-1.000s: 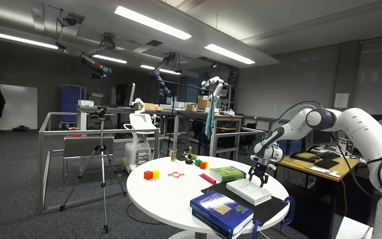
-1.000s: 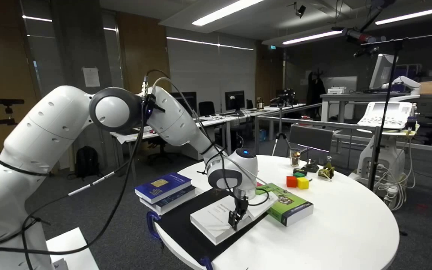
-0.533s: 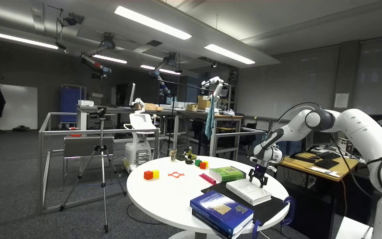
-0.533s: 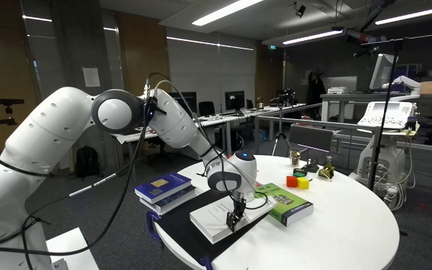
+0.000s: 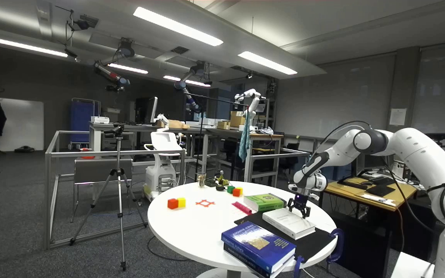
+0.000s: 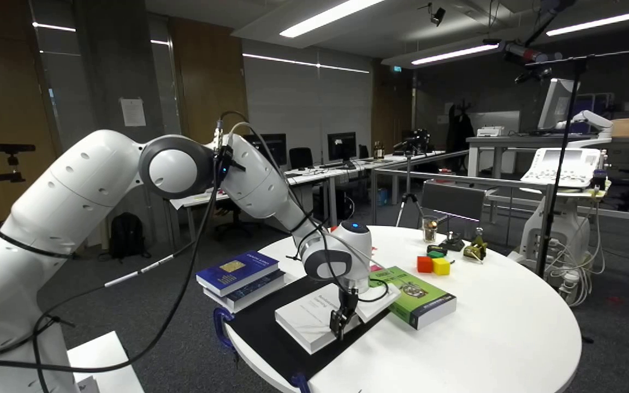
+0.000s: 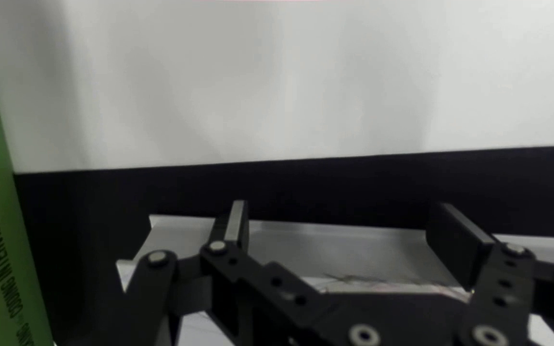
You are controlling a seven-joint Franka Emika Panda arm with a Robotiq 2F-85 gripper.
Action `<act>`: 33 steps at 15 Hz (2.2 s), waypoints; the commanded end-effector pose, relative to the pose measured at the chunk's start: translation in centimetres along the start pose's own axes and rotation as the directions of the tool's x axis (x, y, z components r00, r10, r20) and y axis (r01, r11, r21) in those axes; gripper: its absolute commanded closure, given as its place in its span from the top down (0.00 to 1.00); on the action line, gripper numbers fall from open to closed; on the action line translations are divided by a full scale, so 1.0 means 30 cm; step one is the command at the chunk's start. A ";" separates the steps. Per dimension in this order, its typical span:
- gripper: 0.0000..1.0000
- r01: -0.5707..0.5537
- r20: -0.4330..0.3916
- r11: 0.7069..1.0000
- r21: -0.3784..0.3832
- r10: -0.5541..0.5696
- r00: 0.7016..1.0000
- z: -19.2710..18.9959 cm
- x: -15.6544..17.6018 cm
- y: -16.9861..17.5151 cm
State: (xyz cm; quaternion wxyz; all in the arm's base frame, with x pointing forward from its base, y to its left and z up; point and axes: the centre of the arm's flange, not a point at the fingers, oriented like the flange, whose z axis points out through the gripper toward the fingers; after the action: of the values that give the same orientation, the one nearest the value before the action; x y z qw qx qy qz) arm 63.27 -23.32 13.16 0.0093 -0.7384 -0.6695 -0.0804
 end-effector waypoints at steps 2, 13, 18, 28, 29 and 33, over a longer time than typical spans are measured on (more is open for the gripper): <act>1.00 0.041 0.003 0.999 0.019 -0.041 0.999 0.000 0.029 0.059; 1.00 0.093 -0.006 0.995 0.022 -0.093 0.996 0.007 0.097 0.067; 1.00 0.103 -0.012 0.994 0.024 -0.102 0.995 0.014 0.123 0.063; 1.00 0.111 -0.022 0.994 0.026 -0.110 0.994 0.018 0.178 0.057; 1.00 0.112 -0.022 0.993 0.027 -0.111 0.994 0.019 0.180 0.056; 1.00 0.112 -0.024 0.993 0.027 -0.111 0.994 0.020 0.189 0.055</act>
State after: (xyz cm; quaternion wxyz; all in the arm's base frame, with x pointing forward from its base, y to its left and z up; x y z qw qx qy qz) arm 65.59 -18.64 12.97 0.0158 -0.6993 -0.7100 -0.0811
